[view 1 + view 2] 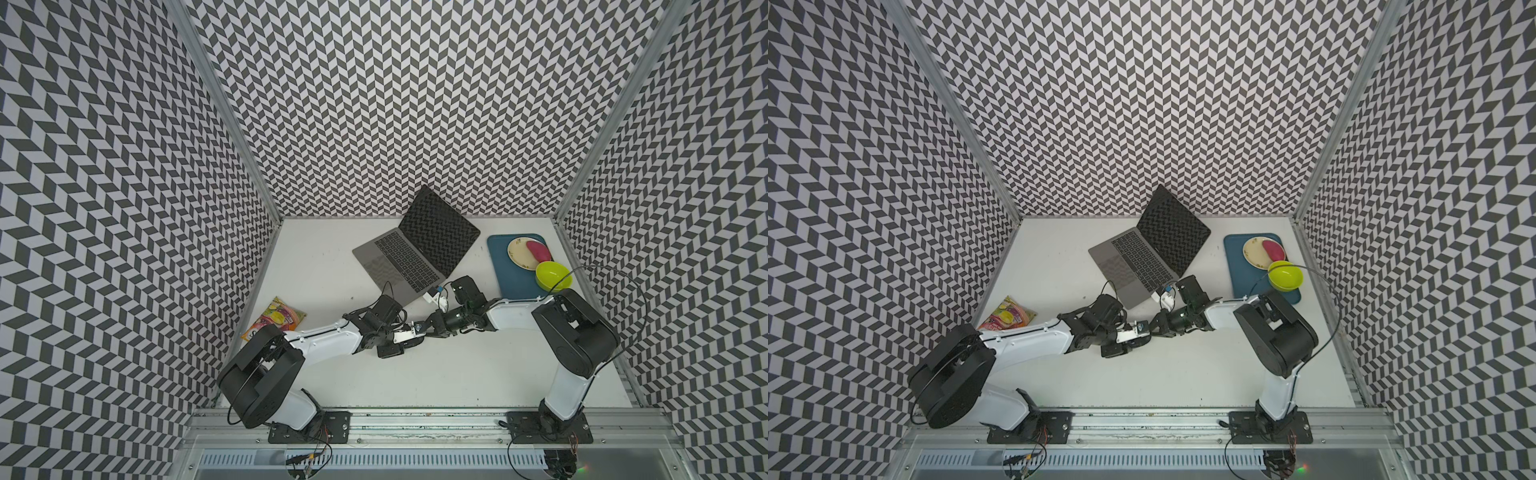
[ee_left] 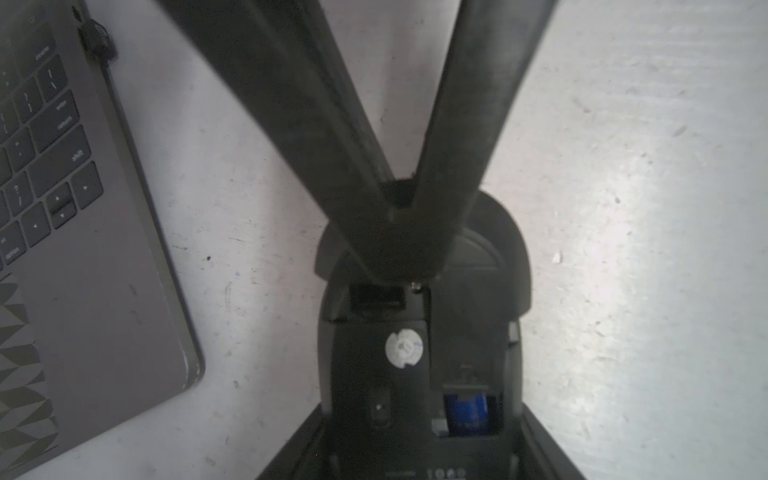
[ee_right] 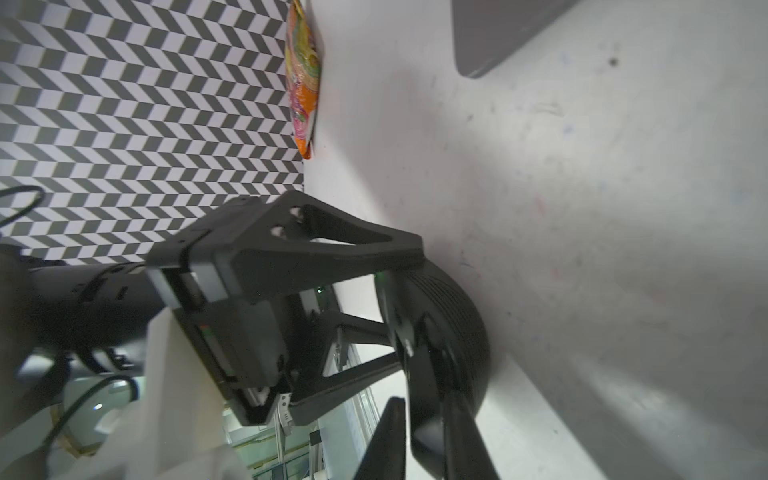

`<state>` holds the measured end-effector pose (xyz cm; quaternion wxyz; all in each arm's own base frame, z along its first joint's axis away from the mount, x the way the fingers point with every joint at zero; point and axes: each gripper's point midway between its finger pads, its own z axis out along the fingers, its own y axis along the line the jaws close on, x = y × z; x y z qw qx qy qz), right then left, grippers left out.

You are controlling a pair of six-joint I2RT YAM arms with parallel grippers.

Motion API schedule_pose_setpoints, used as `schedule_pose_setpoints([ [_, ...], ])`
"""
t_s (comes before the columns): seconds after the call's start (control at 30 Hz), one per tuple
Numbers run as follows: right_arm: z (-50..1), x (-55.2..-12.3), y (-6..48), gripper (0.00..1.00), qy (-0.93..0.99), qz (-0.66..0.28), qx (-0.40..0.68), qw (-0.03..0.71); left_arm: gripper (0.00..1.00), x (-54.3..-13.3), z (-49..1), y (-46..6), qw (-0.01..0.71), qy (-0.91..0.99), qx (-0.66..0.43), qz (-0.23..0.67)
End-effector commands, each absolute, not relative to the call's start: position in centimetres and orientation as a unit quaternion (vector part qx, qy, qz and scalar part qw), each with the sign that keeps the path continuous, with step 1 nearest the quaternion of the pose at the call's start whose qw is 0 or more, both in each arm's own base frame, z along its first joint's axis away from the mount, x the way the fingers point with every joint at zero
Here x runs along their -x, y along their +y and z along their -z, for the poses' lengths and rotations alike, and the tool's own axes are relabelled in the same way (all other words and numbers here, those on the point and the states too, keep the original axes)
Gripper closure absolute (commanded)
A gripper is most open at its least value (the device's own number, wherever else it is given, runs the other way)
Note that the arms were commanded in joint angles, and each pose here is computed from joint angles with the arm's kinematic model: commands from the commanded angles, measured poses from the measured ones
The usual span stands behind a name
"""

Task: Insert the wireless mouse receiver into the laptop
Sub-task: Close the lid on the mouse.

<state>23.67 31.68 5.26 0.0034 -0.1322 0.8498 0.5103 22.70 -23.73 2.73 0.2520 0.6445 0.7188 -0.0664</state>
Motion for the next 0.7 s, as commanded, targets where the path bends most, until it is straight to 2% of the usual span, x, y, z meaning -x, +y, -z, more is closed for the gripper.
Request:
schedule_pose_setpoints([
  [0.0,-5.5,-24.5,31.3,0.77,0.86,-0.491,0.132,0.031,0.48,-22.2,-2.7,-23.7,0.246,0.717,-0.648,0.071],
  [0.67,-6.6,-25.0,32.3,0.78,0.864,-0.473,0.162,0.063,0.48,-22.0,-2.8,-24.7,0.24,0.722,-0.641,0.1],
])
